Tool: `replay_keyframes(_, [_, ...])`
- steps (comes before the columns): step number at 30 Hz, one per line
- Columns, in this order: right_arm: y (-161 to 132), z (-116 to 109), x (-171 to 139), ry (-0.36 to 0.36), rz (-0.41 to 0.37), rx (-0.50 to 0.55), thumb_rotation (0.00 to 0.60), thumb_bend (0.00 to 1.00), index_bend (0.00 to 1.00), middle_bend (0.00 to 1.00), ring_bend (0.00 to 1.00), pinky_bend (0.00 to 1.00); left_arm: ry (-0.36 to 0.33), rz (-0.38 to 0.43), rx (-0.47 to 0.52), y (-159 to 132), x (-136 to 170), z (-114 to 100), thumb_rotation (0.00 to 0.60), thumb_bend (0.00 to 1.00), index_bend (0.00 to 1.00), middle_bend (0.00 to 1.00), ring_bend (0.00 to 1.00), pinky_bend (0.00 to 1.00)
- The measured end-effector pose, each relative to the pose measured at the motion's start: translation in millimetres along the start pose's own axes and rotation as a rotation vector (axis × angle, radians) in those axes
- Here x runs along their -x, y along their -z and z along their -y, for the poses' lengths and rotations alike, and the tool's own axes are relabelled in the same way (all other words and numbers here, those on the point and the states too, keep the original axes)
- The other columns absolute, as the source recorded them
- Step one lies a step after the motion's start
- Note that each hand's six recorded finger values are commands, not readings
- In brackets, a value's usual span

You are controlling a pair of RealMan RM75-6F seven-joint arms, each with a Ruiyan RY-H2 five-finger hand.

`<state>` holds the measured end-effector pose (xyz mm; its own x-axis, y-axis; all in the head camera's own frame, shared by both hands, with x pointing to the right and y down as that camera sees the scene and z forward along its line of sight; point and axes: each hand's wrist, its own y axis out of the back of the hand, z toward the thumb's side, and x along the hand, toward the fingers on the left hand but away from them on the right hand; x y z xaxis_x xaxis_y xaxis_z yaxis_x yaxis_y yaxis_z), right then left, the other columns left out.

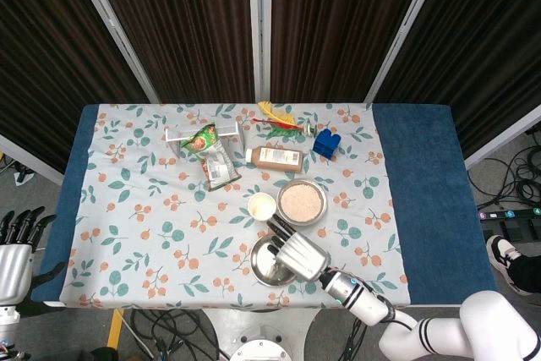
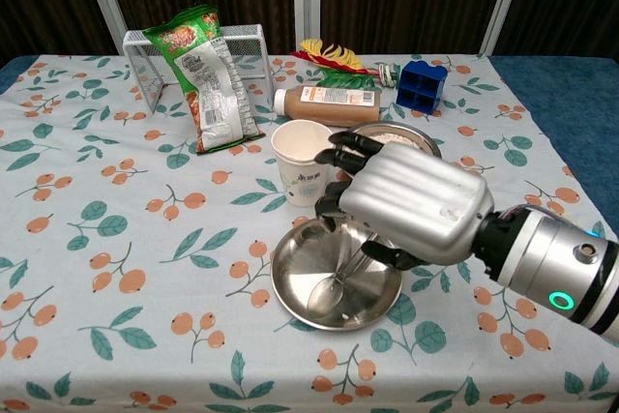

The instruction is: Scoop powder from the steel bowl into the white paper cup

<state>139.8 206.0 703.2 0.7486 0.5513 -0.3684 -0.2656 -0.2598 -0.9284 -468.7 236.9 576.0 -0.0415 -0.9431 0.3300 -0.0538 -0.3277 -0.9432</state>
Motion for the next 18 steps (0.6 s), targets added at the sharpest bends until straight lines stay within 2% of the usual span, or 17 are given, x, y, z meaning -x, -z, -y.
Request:
replay_keyframes(3, [16.8, -13.2, -10.1, 0.048, 0.05, 0.009, 0.6, 0.29, 0.36, 0.37, 0.07, 0.0, 0.001, -0.002, 0.002, 1.3, 0.1, 0.4, 0.6, 0.02, 0.27, 0.22, 0.13, 0.06])
replay_keyframes(6, [49.9, -30.3, -32.7, 0.101, 0.149, 0.034, 0.6, 0.29, 0.34, 0.36, 0.08, 0.0, 0.009, -0.001, 0.004, 1.6, -1.1, 2.6, 0.6, 0.02, 0.27, 0.22, 0.13, 0.06])
replay_keyframes(9, [96.4, -46.1, -73.4, 0.135, 0.296, 0.067, 0.6, 0.29, 0.24, 0.29, 0.08, 0.0, 0.011, 0.005, 0.007, 0.1, -4.4, 5.3, 0.6, 0.02, 0.27, 0.22, 0.13, 0.06])
replay_keyframes(12, [135.1, -56.6, -122.6, 0.148, 0.446, 0.119, 0.6, 0.29, 0.1, 0.19, 0.02, 0.0, 0.01, 0.012, 0.011, -2.9, -8.3, 6.7, 0.6, 0.02, 0.27, 0.22, 0.13, 0.06])
replay_keyframes(15, [153.6, -59.2, -162.0, 0.146, 0.541, 0.195, 0.6, 0.29, 0.03, 0.14, 0.0, 0.0, 0.011, 0.017, 0.011, -5.4, -11.2, 7.1, 0.6, 0.02, 0.27, 0.22, 0.13, 0.06])
replay_keyframes(18, [162.4, -59.6, -200.3, 0.157, 0.624, 0.302, 0.6, 0.29, 0.02, 0.12, 0.0, 0.0, 0.011, 0.019, 0.011, -7.9, -13.9, 7.2, 0.6, 0.02, 0.27, 0.22, 0.13, 0.06])
